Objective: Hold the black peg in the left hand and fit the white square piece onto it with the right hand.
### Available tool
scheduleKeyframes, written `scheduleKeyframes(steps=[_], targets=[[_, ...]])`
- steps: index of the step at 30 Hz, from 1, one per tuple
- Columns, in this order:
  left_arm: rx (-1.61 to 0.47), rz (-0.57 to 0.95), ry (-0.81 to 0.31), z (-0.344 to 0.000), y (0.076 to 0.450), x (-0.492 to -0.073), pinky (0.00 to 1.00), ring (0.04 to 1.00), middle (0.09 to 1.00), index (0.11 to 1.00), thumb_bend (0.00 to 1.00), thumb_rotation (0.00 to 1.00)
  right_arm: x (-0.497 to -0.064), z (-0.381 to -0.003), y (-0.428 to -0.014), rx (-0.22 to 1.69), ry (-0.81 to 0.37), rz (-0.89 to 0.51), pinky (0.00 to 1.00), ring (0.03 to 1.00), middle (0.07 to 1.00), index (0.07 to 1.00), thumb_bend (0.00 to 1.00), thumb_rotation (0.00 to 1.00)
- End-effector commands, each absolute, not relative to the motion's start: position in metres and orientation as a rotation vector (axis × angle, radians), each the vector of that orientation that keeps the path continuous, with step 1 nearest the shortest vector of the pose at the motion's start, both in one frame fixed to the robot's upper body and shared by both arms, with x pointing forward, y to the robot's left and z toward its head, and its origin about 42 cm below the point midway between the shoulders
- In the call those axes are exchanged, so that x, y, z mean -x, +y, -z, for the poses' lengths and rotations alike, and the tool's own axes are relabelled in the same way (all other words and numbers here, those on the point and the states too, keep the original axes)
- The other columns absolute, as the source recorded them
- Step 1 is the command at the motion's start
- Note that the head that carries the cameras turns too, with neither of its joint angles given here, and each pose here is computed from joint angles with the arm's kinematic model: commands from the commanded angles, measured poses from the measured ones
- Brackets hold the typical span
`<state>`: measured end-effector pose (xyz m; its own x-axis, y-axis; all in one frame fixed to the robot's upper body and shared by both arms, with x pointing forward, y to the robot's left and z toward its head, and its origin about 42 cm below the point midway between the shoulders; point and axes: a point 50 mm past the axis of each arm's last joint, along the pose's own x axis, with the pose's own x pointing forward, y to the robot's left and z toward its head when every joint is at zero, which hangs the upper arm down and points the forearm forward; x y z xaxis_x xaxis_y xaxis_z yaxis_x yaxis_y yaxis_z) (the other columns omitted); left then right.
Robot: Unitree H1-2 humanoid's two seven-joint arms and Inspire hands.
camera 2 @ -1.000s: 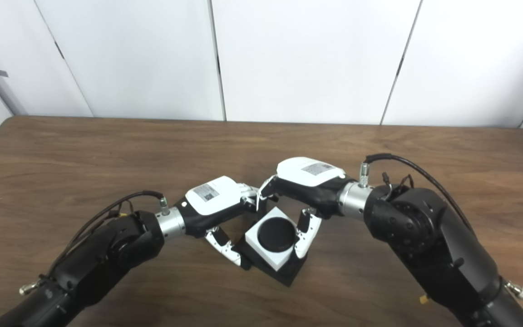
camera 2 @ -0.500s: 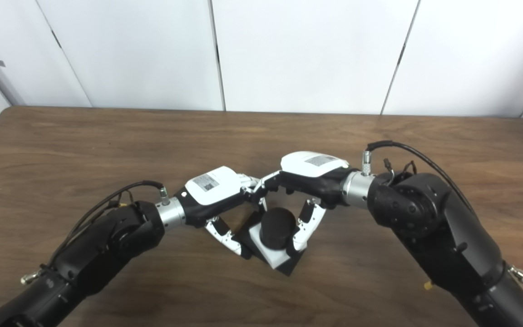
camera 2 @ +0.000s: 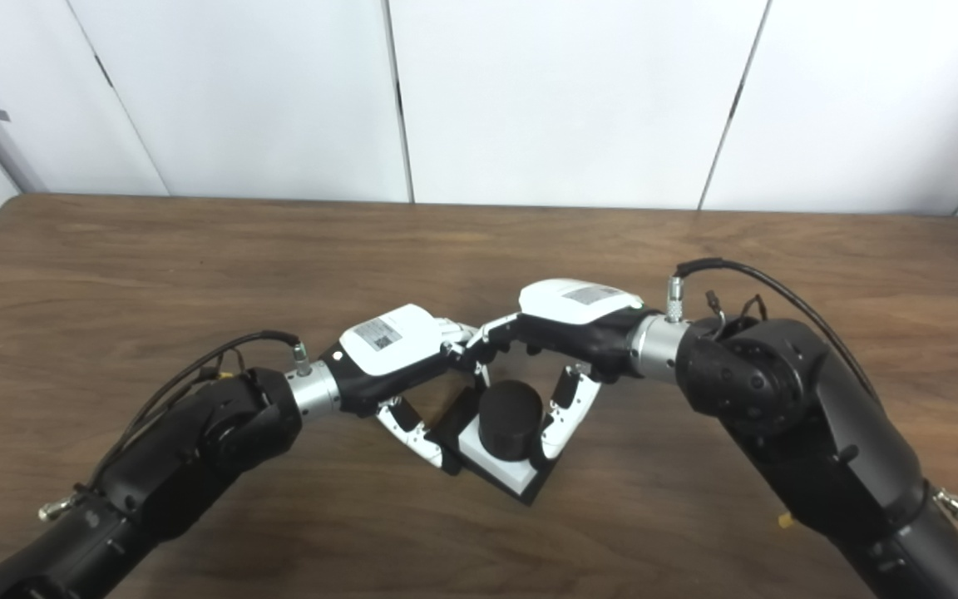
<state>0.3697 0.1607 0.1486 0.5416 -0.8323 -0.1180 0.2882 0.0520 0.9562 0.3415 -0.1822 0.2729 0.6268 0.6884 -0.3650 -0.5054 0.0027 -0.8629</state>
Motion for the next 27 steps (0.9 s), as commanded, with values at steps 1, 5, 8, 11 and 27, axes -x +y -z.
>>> scheduleKeyframes(steps=[1,5,8,11,27], targets=[[-1.316,0.995,-0.466,-0.127,0.169,-0.364,0.82,0.869,0.903,0.492,0.52,0.07,-0.346,-0.292,-0.189,1.264,-0.230,-0.882,0.72,0.841,0.858,0.798,0.91,0.21],[-1.320,0.995,-0.455,-0.128,0.170,-0.363,0.83,0.870,0.907,0.492,0.52,0.07,-0.346,-0.300,-0.199,1.253,-0.235,-0.834,0.73,0.844,0.857,0.796,0.88,0.16],[-1.323,0.994,-0.460,-0.128,0.171,-0.363,0.83,0.871,0.906,0.492,0.52,0.07,-0.347,-0.305,-0.210,1.200,-0.279,-0.749,0.66,0.795,0.812,0.761,0.84,0.11],[-1.322,0.991,-0.471,-0.129,0.172,-0.364,0.82,0.862,0.899,0.492,0.52,0.07,-0.346,-0.305,-0.224,1.124,-0.344,-0.643,0.60,0.733,0.758,0.711,0.75,0.05],[-1.318,0.977,-0.468,-0.129,0.178,-0.364,0.81,0.864,0.899,0.492,0.52,0.07,-0.332,-0.261,-0.269,0.854,-0.377,-0.233,0.60,0.730,0.755,0.646,0.66,0.00]])
